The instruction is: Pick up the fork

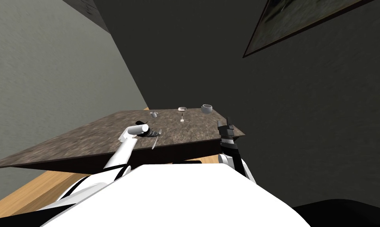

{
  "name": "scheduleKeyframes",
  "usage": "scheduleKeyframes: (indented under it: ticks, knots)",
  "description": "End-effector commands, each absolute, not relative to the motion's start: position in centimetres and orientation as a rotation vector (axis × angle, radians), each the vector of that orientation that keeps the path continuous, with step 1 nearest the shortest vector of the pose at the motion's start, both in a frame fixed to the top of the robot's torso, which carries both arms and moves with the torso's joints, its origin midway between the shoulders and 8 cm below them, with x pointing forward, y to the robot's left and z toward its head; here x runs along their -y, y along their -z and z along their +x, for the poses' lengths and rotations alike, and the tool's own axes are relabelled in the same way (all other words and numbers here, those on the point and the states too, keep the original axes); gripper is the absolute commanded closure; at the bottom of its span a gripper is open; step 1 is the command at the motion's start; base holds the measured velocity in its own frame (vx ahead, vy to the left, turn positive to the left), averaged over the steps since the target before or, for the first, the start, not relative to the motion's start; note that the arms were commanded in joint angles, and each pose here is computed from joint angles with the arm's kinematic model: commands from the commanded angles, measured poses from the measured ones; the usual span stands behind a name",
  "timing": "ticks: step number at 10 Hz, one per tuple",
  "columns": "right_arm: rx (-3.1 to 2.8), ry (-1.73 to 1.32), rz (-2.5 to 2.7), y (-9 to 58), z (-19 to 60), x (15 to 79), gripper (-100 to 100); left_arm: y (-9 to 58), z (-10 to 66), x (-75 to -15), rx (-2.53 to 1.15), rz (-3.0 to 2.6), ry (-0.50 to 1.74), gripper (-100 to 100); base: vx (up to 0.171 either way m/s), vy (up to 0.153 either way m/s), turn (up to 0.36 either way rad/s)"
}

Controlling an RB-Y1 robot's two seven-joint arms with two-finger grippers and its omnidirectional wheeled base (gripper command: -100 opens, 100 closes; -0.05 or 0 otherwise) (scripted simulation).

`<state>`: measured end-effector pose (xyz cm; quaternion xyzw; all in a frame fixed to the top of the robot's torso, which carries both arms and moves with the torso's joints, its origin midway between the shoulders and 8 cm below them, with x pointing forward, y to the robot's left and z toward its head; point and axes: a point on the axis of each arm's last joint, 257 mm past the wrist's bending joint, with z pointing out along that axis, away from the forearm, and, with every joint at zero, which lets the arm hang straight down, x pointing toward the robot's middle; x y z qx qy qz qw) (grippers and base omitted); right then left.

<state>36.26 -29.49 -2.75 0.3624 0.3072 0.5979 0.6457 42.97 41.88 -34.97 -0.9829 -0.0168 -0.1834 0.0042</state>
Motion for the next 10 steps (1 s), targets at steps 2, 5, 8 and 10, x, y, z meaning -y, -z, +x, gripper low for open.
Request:
scheduleKeyframes:
  ticks: [2, 5, 8, 10]
  knots:
    - [-0.699, -1.361, 0.825, 2.8, 36.3, 29.5, 0, 35.0, 43.0, -41.9, 0.053, -3.080, 0.575, -100, 0.002, -0.003, 0.008]
    - [-0.699, -1.360, 0.825, 2.8, 36.3, 29.5, 0, 35.3, 42.3, -43.2, 0.007, -3.088, 0.569, -100, 0.039, -0.070, 0.140]
    - [-0.699, -1.361, 0.825, 2.7, 36.3, 29.5, 0, 35.3, 42.3, -43.2, 0.007, -3.088, 0.569, -100, 0.002, -0.003, 0.009]
    - [-0.699, -1.361, 0.825, 2.7, 36.3, 29.5, 0, 35.3, 42.3, -43.2, 0.007, -3.088, 0.569, -100, -0.014, 0.020, -0.056]
